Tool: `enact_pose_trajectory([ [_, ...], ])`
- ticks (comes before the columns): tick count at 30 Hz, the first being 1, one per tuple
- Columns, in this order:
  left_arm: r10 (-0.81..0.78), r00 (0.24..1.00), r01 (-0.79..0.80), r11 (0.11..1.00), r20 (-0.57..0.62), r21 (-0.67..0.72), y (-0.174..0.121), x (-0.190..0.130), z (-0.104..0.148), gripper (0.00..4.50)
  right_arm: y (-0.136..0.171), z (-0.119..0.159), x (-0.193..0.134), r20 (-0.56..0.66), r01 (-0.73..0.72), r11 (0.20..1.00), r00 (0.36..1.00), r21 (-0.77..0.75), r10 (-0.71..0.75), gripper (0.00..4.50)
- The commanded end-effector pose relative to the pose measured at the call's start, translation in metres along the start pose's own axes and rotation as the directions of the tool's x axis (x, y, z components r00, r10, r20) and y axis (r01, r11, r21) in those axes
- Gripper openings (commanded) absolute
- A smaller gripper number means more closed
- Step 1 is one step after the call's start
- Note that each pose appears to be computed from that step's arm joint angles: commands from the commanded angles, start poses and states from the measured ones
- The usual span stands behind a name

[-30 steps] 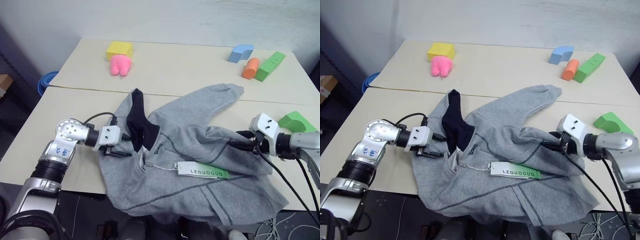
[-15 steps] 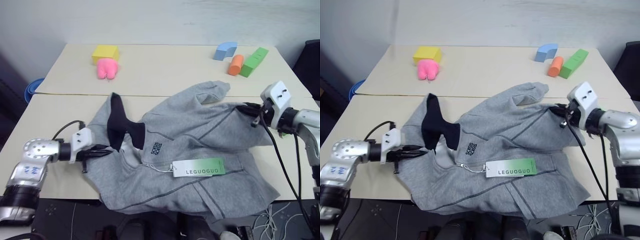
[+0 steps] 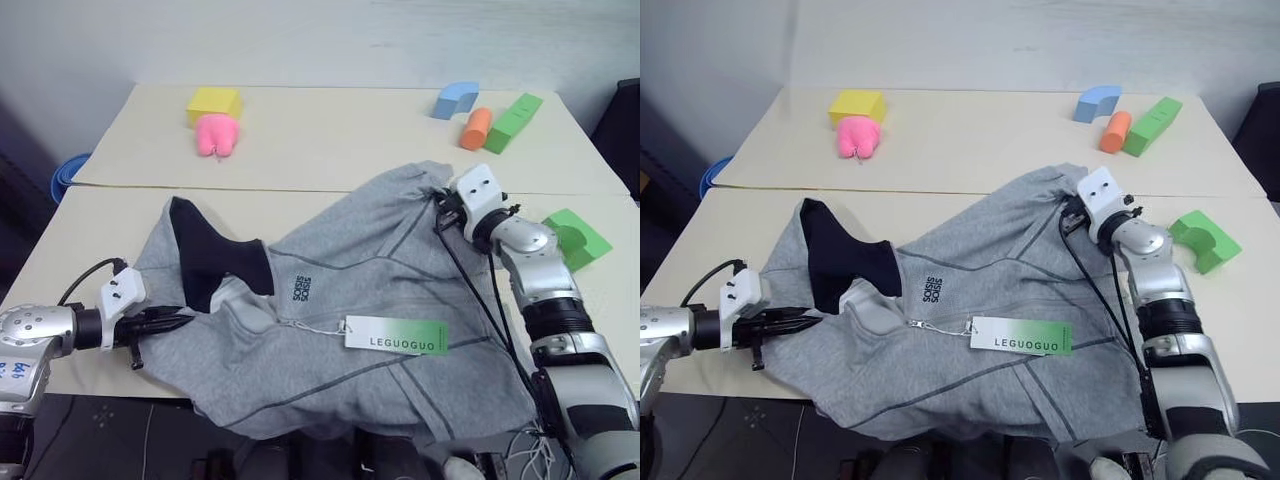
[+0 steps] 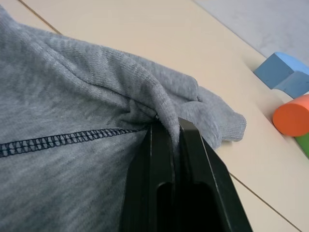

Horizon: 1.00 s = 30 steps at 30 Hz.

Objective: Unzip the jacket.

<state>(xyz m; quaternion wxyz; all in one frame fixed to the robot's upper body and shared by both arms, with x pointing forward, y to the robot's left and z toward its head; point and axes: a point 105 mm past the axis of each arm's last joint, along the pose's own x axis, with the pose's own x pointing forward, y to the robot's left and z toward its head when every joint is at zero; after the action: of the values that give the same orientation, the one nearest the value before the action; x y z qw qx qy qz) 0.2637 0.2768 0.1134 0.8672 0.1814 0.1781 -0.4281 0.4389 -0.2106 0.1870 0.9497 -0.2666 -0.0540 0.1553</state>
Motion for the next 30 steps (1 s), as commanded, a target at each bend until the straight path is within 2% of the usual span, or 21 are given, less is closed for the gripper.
enact_pose_trajectory([
  [1,0.128,0.992,-0.126,0.988,0.016,-0.094,0.009,-0.022,-0.008,0.96,-0.040,0.021,-0.006,0.107,0.175,0.982,0.980,-0.074,-0.166,1.06],
  [3,0.186,0.980,-0.176,0.975,0.065,-0.136,0.012,-0.028,-0.002,1.57,-0.042,0.031,-0.008,0.168,0.176,0.980,0.973,-0.092,-0.159,1.71],
  [6,0.258,0.951,-0.224,0.955,0.171,-0.193,0.019,-0.042,0.016,2.52,-0.036,0.050,-0.020,0.288,0.093,0.988,0.956,-0.120,-0.054,2.78],
  [9,0.250,0.929,-0.196,0.958,0.273,-0.210,0.016,-0.050,0.039,3.49,-0.020,0.056,-0.040,0.324,-0.118,0.984,0.933,-0.131,0.155,3.84],
  [10,0.248,0.920,-0.202,0.964,0.303,-0.175,0.016,-0.053,0.048,3.78,-0.015,0.058,-0.049,0.326,-0.177,0.972,0.920,-0.151,0.219,4.16],
  [11,0.226,0.918,-0.185,0.971,0.325,-0.154,0.014,-0.052,0.057,3.81,-0.005,0.061,-0.063,0.308,-0.281,0.945,0.896,-0.165,0.320,4.47],
  [12,0.193,0.924,-0.160,0.979,0.330,-0.125,0.011,-0.050,0.064,3.81,0.007,0.065,-0.077,0.297,-0.382,0.906,0.857,-0.179,0.420,4.47],
  [15,0.084,0.944,-0.067,0.996,0.319,-0.064,0.001,-0.039,0.079,4.42,0.040,0.068,-0.112,0.225,-0.598,0.779,0.746,-0.188,0.626,4.50],
  [18,-0.033,0.952,0.034,0.999,0.303,0.002,-0.012,-0.022,0.092,4.47,0.072,0.064,-0.141,0.134,-0.733,0.659,0.645,-0.167,0.752,4.50],
  [20,-0.180,0.944,0.164,0.983,0.276,0.082,-0.030,0.002,0.099,4.47,0.104,0.060,-0.164,0.102,-0.809,0.571,0.562,-0.138,0.821,4.50],
  [21,-0.229,0.937,0.207,0.972,0.262,0.112,-0.036,0.009,0.101,4.47,0.114,0.060,-0.172,0.095,-0.827,0.548,0.539,-0.127,0.837,4.50],
  [26,-0.444,0.882,0.411,0.889,0.160,0.201,-0.073,0.057,0.090,4.47,0.158,0.052,-0.184,0.108,-0.828,0.559,0.554,-0.030,0.826,4.50],
  [30,-0.472,0.871,0.425,0.862,0.135,0.275,-0.079,0.079,0.087,4.47,0.168,0.042,-0.166,0.048,-0.745,0.664,0.663,-0.066,0.747,4.50],
])
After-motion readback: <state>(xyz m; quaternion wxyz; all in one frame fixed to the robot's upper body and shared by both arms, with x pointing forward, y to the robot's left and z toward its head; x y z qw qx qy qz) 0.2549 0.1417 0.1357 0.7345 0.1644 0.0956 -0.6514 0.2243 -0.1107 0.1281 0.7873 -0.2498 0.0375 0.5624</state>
